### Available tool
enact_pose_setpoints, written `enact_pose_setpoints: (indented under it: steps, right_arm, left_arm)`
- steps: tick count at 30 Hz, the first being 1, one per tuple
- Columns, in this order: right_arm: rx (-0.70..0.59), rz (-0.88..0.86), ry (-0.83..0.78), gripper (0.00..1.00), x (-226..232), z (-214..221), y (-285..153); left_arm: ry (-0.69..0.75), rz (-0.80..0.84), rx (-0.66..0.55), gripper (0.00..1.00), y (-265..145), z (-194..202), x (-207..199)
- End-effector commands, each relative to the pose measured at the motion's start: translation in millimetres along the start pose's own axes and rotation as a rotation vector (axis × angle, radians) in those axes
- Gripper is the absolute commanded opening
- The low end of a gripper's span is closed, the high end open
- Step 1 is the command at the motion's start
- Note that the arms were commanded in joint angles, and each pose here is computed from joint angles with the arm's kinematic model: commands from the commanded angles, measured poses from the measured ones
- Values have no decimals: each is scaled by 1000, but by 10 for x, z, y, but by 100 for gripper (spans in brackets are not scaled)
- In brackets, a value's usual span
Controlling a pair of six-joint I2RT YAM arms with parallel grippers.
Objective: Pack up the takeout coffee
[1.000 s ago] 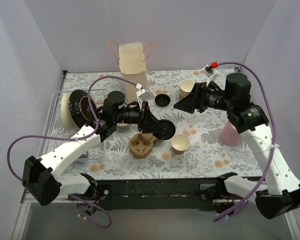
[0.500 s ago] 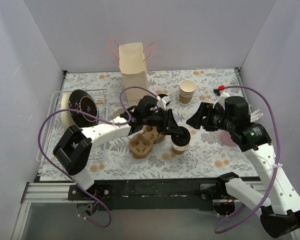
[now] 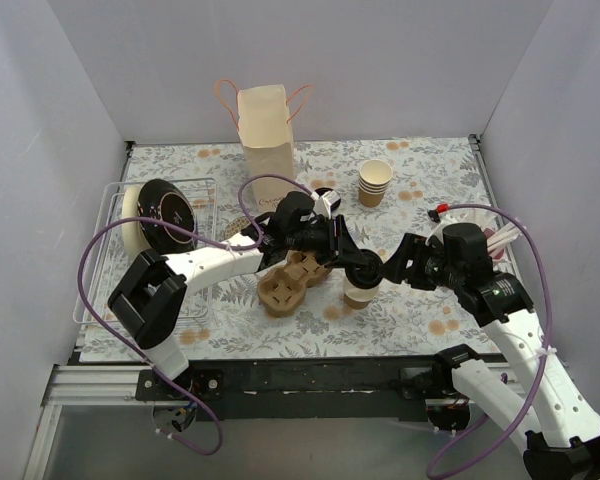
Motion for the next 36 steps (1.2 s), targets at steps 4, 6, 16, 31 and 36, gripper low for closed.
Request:
enact_pose_setpoints:
  steps: [4, 6, 16, 31, 36]
  right_arm:
    - [-19, -11, 21, 63, -23, -16, 116]
    - [-15, -12, 27, 61, -46, 6, 144]
    - [-5, 23, 14, 58, -133, 28, 203]
    - [-47, 66, -65, 54, -193, -92, 251]
    - [-36, 147, -68, 54, -282, -109, 225]
  left_arm:
    - [-7, -44, 20, 35, 68, 111, 126]
    - [-5, -49, 25, 36, 80, 129, 152]
    - [12, -88, 37, 37, 95, 170, 262]
    - [58, -122, 32, 41, 60, 97, 225]
    - [69, -130, 38, 43, 74, 81, 221]
Point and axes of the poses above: each gripper's point midway between its finger pads, its own y axis out along the fingers, its own x axis along the line the jaws close on, z = x × y, the point moved 3 cm from there along -y, back along the fingers, and after that the axes turned 12 degrees about y, right-handed, at the moved point
